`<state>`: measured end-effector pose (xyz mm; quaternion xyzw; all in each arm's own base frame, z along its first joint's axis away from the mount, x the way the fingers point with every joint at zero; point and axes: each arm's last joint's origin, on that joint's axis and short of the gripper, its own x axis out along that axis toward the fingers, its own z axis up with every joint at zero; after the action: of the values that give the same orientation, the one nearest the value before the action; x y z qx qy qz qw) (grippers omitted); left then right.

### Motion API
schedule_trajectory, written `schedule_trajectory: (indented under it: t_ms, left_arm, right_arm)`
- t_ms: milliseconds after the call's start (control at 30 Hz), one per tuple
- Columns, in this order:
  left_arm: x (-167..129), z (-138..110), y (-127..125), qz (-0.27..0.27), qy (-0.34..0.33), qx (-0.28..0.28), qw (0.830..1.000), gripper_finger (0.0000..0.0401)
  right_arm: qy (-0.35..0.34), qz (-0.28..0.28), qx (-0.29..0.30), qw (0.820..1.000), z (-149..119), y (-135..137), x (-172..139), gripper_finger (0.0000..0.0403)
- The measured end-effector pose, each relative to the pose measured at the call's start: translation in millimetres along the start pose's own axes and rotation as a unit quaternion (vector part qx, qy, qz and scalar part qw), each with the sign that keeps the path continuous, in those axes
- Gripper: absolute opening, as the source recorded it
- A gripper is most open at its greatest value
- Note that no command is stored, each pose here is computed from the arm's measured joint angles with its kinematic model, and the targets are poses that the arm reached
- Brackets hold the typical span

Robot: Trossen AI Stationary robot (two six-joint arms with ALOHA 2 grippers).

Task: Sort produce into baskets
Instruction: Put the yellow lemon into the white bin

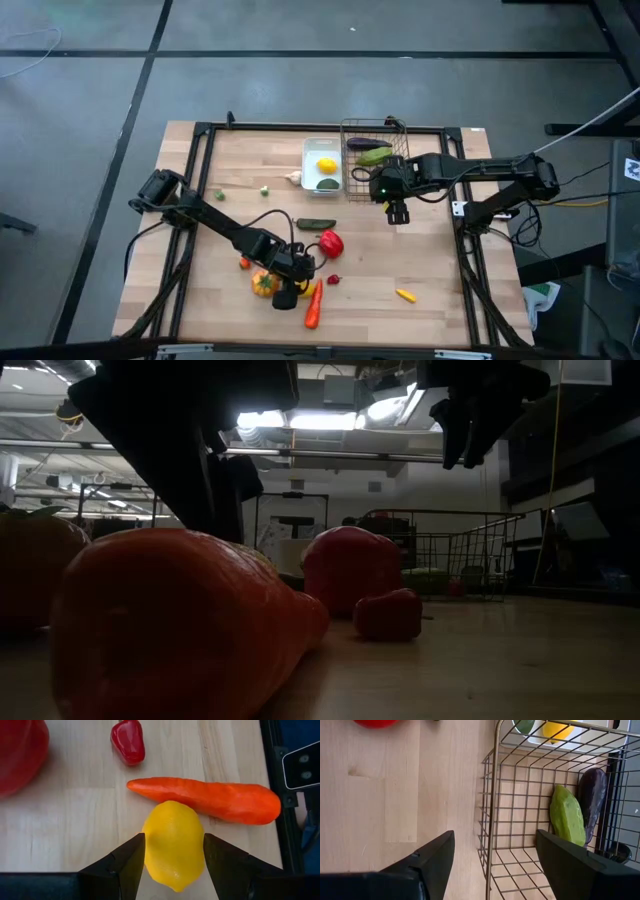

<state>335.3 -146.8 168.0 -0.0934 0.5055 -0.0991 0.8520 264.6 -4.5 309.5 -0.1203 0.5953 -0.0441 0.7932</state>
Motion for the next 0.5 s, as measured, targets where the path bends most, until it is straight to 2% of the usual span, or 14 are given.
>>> schedule_trajectory:
  t_ms: [267,500]
  left_arm:
    - [2.3,-1.5,-3.5,-0.003,0.0,0.017,1.0,0.0198]
    - [3.1,-3.8,-5.2,-0.006,0.003,0.005,1.0,0.0198]
  right_arm:
    - [0.0,0.0,0.0,1.0,0.0,-0.1,0.0,0.0276]
    - [0.0,0.0,0.0,1.0,0.1,-0.1,0.0,0.0276]
